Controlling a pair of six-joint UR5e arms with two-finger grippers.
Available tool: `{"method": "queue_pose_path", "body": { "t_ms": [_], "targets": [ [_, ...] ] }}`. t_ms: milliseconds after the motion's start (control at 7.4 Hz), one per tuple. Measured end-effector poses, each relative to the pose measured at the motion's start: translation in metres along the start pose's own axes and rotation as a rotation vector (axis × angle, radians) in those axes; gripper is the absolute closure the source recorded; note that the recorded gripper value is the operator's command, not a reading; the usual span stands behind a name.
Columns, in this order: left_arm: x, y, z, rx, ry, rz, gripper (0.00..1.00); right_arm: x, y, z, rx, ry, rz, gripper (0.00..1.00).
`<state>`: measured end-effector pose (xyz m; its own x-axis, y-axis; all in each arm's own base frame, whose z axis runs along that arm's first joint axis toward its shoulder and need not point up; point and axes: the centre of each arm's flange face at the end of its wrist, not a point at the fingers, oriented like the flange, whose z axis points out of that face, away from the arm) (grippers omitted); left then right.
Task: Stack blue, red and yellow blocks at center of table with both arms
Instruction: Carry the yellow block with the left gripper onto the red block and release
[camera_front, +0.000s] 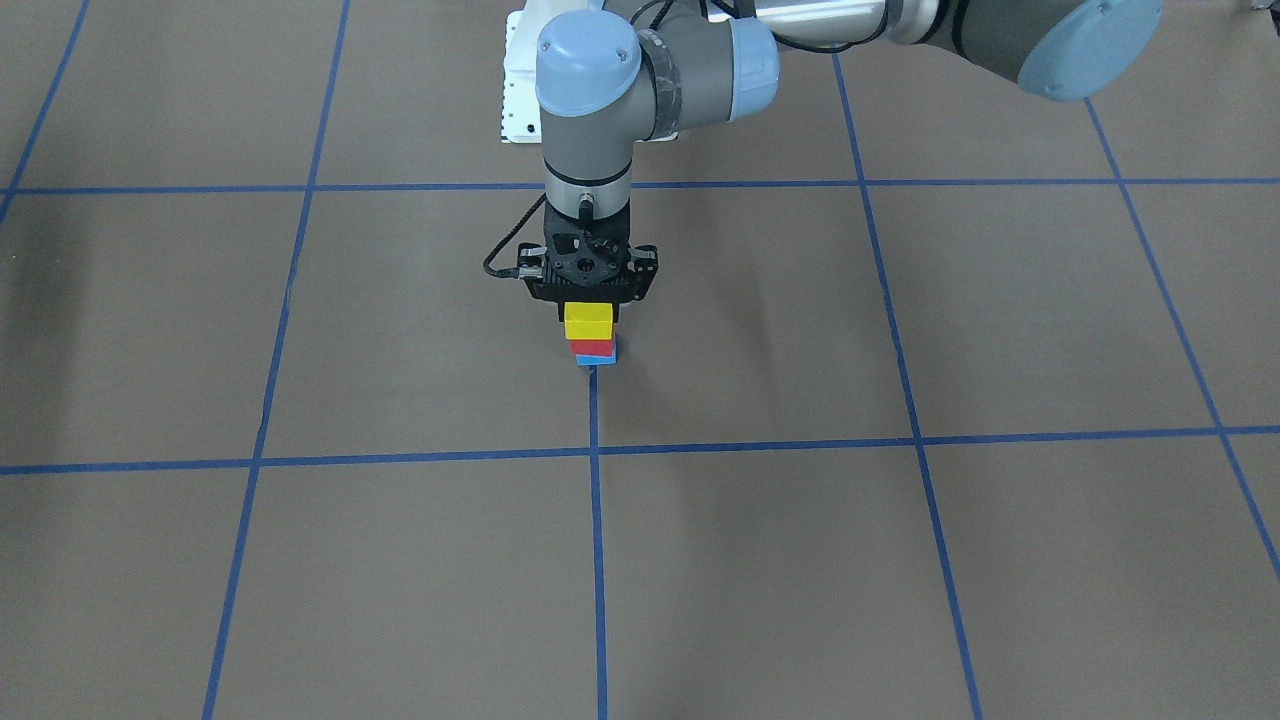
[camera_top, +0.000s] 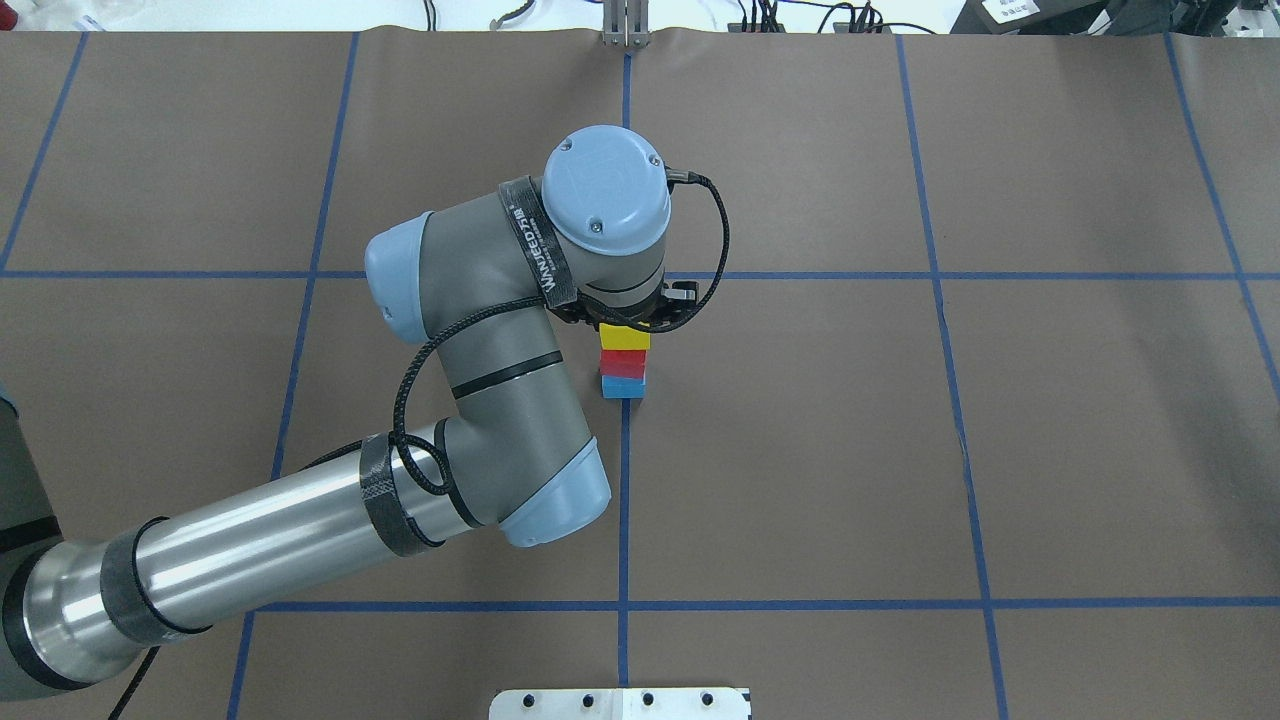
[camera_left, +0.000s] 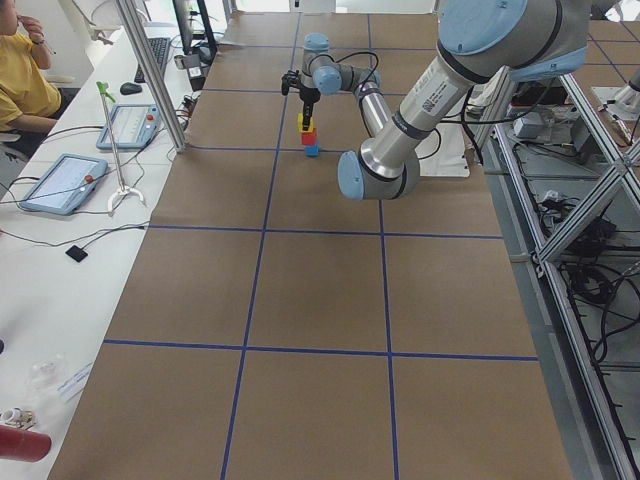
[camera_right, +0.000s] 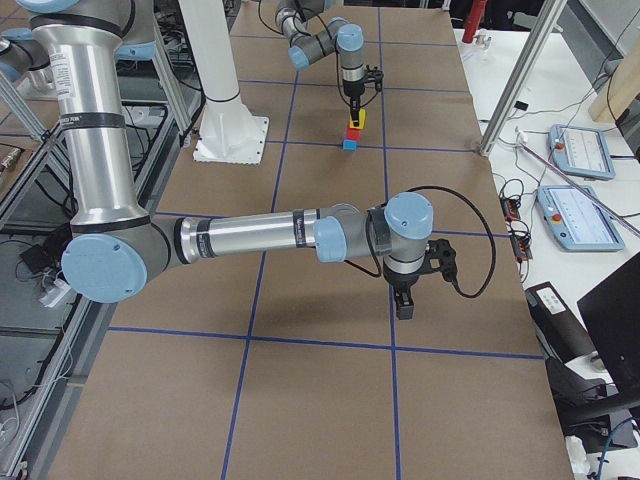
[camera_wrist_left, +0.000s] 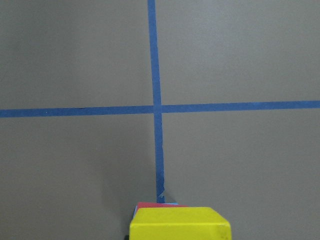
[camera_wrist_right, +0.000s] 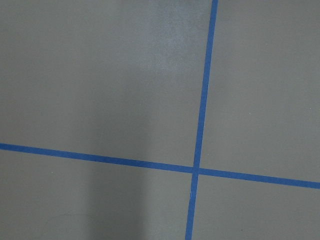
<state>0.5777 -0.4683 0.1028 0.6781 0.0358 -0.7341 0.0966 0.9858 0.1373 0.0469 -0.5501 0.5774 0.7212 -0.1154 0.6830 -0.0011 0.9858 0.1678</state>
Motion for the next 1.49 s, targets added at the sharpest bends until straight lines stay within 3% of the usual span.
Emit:
{"method": "queue_pose_path", "body": {
  "t_ms": [270,405,946,1216,1486],
  "targets": [
    [-0.001,0.001,0.001,-0.001,-0.001,0.001,0.60,0.000,0.000,0.000,0.001,0.000,0.000,0.00],
    [-0.002,0.002,0.002,-0.002,-0.002,0.001,0.51,0.000,0.000,0.000,0.001,0.000,-0.001,0.00],
    [-0.002,0.003,0.002,-0.002,-0.001,0.007,0.00,0.001,-0.001,0.001,-0.001,0.000,0.000,0.00],
    [0.001,0.007,-0.001,0.001,0.006,0.014,0.00,0.001,-0.001,0.001,-0.002,0.000,0.001,0.00],
    [-0.006,0.011,-0.037,0.011,0.025,0.028,0.00,0.001,-0.001,0.001,-0.003,0.001,0.002,0.00]
  ]
}}
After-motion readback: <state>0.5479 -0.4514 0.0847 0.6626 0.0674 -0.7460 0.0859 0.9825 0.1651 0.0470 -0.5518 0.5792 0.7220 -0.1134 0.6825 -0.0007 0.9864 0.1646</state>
